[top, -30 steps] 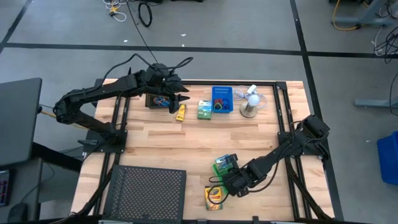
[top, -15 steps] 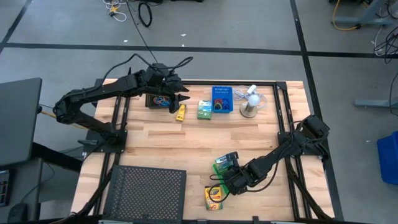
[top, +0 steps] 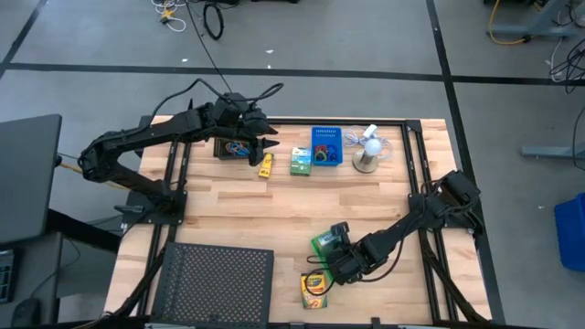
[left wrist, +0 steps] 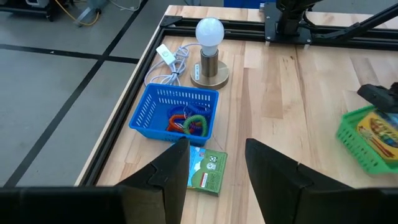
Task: Pick & Place Office Desk Supplies
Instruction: Put the middle large crayon box into the green bin, then put the small crayon box into the green bin
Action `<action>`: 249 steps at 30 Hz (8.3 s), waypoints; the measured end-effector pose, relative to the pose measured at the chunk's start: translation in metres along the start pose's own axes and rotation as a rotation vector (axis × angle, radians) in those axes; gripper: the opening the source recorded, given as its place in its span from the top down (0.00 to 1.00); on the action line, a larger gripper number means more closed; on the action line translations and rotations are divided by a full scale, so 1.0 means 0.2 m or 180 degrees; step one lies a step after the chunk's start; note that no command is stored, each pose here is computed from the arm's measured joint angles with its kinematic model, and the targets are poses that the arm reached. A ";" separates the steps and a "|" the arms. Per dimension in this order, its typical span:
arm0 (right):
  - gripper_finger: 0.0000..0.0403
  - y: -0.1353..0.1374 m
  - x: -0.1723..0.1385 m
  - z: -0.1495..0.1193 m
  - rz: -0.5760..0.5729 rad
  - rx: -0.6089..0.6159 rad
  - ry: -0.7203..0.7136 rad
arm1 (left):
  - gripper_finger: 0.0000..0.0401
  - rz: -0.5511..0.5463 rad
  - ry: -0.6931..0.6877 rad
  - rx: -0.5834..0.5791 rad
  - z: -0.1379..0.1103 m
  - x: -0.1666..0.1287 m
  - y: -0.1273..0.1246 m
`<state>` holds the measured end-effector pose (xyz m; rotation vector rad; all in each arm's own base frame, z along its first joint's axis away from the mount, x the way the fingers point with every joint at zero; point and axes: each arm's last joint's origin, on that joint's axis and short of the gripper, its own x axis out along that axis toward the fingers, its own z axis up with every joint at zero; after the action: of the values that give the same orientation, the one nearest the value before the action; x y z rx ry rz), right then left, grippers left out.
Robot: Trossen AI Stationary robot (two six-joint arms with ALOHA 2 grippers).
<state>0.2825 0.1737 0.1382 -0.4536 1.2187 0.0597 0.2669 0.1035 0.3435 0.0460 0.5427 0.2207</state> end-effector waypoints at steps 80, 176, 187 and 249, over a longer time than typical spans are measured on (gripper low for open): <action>1.00 0.00 0.00 0.05 -0.0513 0.0235 -0.0398 | 0.59 0.0000 0.0001 -0.0001 0.00 0.00 0.00; 0.62 -1.63 -0.08 -0.14 0.0235 0.0796 -0.1152 | 0.59 -0.0223 -0.1345 -0.0199 -0.67 -0.12 -0.33; 0.61 -1.76 0.10 0.03 0.0661 0.0634 -0.0573 | 0.59 0.0005 -0.1334 -0.0185 -0.67 -0.07 -0.32; 0.99 -1.97 -0.33 -0.04 0.0821 0.1314 -0.1786 | 0.59 0.0279 -0.0120 -0.0799 -0.69 0.08 -0.25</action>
<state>0.3645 -0.1751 0.3161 0.0876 0.7005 0.1421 0.2187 0.0558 0.2112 -0.1699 0.4725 0.3712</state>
